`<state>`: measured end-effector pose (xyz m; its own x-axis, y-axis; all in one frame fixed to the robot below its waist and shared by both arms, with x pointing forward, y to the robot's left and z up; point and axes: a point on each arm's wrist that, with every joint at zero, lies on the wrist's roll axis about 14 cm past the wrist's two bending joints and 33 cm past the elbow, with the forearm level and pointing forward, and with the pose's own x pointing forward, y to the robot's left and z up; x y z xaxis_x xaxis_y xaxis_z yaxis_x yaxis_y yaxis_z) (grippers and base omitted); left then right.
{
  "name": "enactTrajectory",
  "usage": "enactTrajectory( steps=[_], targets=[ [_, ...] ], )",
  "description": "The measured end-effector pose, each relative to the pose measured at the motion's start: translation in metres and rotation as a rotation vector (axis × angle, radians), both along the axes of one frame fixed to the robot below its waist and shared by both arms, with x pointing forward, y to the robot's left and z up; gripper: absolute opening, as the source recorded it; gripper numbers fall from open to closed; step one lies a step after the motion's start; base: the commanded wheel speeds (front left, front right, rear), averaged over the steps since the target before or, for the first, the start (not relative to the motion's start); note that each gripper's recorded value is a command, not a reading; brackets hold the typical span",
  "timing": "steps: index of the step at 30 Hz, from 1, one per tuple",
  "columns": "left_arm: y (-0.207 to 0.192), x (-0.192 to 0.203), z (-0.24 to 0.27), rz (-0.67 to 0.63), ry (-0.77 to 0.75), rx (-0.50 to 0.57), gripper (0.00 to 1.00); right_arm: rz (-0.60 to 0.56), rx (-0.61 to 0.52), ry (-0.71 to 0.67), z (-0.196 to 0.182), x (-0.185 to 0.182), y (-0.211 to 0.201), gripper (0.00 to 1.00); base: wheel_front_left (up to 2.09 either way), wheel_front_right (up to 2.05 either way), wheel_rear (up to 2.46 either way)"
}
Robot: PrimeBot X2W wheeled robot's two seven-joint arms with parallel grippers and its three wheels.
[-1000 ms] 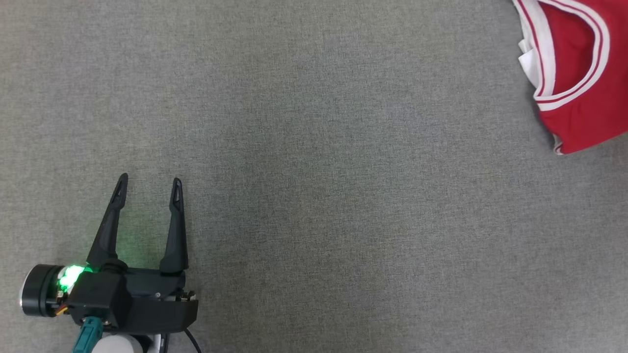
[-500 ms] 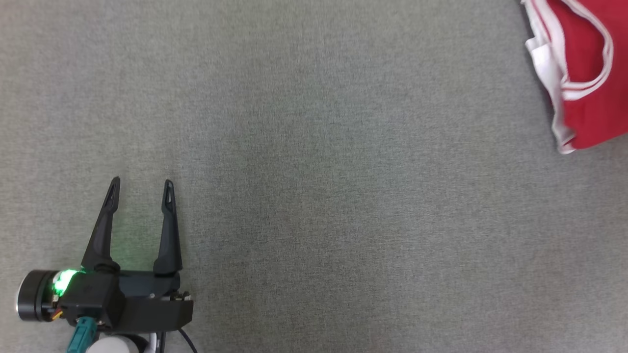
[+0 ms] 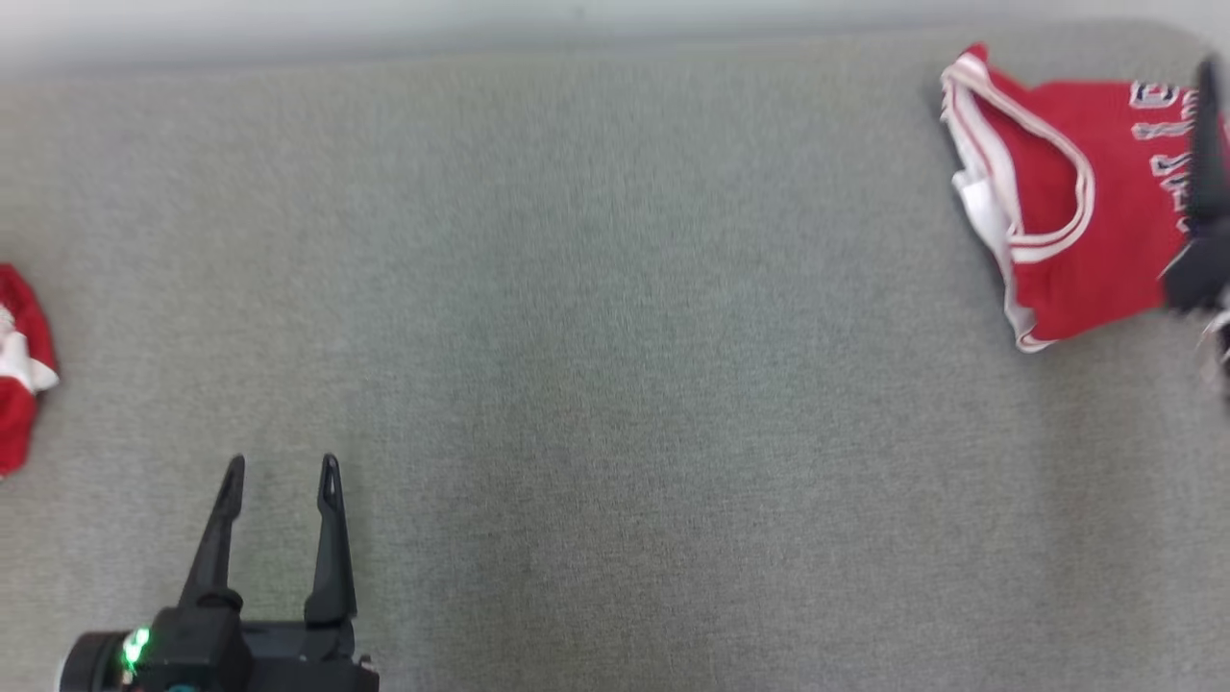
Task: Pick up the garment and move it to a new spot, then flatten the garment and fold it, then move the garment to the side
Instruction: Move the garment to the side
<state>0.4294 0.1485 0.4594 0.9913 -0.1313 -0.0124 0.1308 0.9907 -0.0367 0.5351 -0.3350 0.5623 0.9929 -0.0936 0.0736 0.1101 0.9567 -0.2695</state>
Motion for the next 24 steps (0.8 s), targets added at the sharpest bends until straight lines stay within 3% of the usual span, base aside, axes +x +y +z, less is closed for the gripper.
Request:
enactTrajectory(
  steps=[16,24],
  targets=[
    [0.014,-0.04,0.036,0.043,-0.073,0.004,1.0,0.193,0.298,-0.037,-0.04,-0.108,0.129,1.0,0.0,0.0,0.0],
    [0.017,-0.049,0.044,0.06,-0.093,0.0,1.0,0.194,0.33,-0.081,-0.034,-0.144,0.147,1.0,0.0,0.0,0.0]
  ],
)
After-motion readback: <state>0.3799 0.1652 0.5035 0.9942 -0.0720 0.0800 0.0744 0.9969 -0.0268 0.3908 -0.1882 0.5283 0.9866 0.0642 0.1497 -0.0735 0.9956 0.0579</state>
